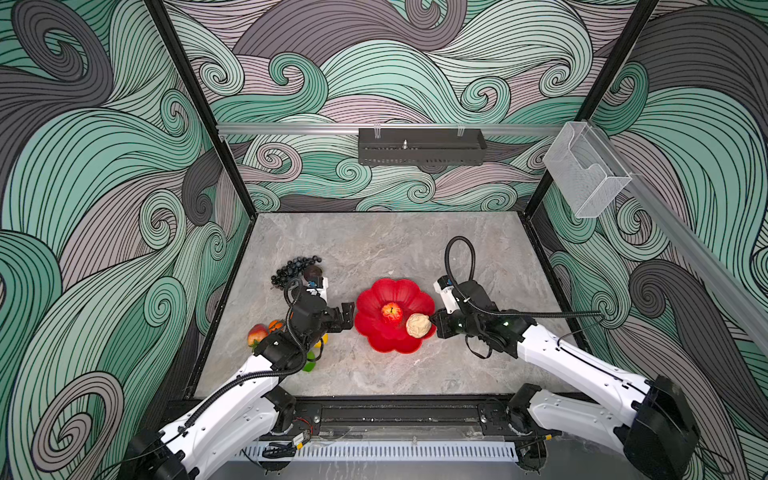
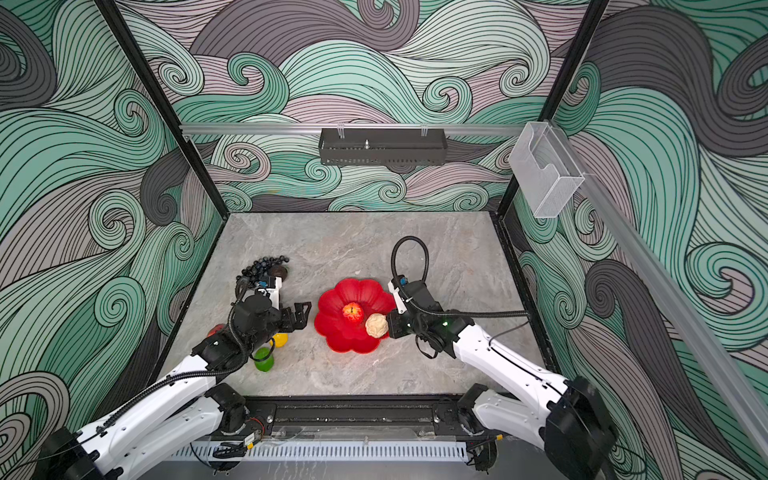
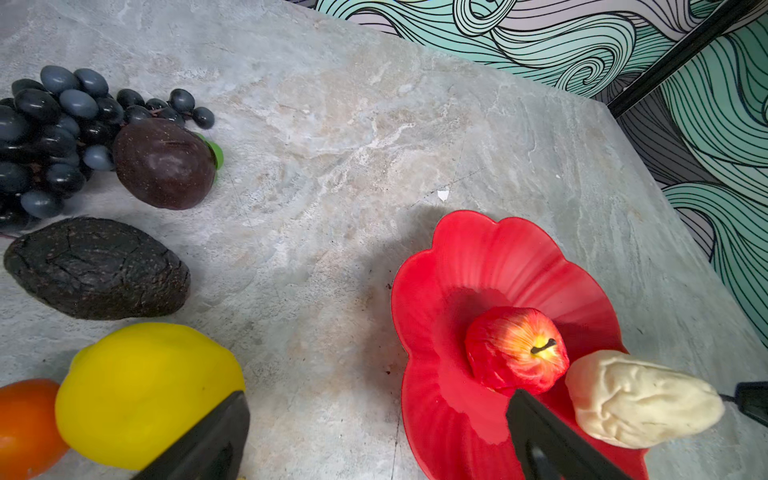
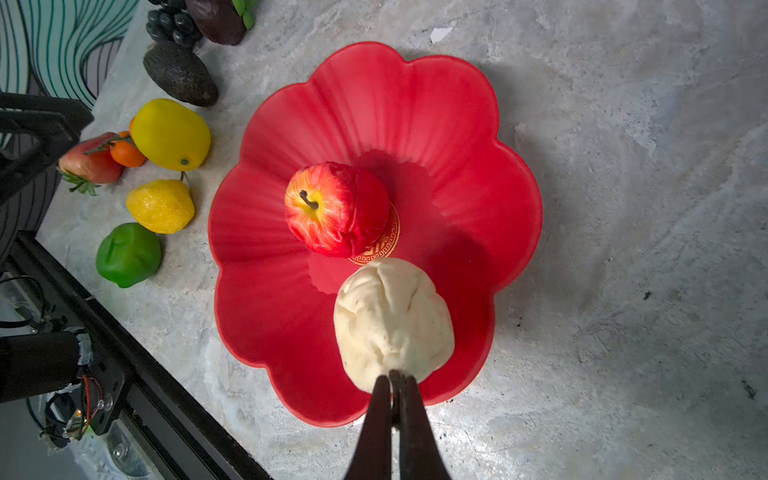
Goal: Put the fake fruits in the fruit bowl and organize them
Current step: 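Open the left gripper and draw it back while the right holds the squash, then lower the squash with the right gripper into the bowl beside the apple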
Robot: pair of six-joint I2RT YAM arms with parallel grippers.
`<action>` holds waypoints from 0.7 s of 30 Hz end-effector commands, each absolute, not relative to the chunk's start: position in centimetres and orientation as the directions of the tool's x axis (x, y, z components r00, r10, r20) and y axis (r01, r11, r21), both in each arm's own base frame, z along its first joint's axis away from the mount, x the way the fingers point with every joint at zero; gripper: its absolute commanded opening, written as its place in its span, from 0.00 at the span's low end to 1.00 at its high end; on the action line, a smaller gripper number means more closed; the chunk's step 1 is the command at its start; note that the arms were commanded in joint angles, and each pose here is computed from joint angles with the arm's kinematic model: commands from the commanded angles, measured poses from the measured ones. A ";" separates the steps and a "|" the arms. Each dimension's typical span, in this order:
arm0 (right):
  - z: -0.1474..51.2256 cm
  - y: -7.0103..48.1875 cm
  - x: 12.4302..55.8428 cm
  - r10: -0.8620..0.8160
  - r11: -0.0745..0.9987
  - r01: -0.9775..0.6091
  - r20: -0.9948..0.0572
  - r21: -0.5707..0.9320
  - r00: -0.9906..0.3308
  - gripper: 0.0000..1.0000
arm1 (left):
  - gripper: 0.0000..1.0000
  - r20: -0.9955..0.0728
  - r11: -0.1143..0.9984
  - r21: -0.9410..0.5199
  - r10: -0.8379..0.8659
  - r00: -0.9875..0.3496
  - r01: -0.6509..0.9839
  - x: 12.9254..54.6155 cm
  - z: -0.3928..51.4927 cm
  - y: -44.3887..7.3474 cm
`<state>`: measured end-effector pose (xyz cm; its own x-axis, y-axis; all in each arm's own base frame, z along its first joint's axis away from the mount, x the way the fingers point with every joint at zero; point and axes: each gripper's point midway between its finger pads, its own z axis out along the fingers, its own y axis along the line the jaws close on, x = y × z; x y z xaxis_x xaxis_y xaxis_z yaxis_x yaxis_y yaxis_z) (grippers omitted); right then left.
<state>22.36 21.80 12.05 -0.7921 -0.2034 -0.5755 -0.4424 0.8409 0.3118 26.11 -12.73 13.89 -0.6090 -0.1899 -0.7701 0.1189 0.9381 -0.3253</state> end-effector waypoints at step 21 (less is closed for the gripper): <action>11.5 25.9 24.7 -0.409 0.830 -0.545 -0.536 0.118 -0.739 0.00 | 0.99 -0.797 0.948 -0.304 -0.200 -0.570 0.093 26.6 15.1 -11.8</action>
<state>24.31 25.69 10.63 -0.7607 -0.3904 -0.5187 -0.5317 0.8330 0.1528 26.19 -12.16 14.49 -0.5840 -0.1997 -0.7868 0.1037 0.9430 -0.3164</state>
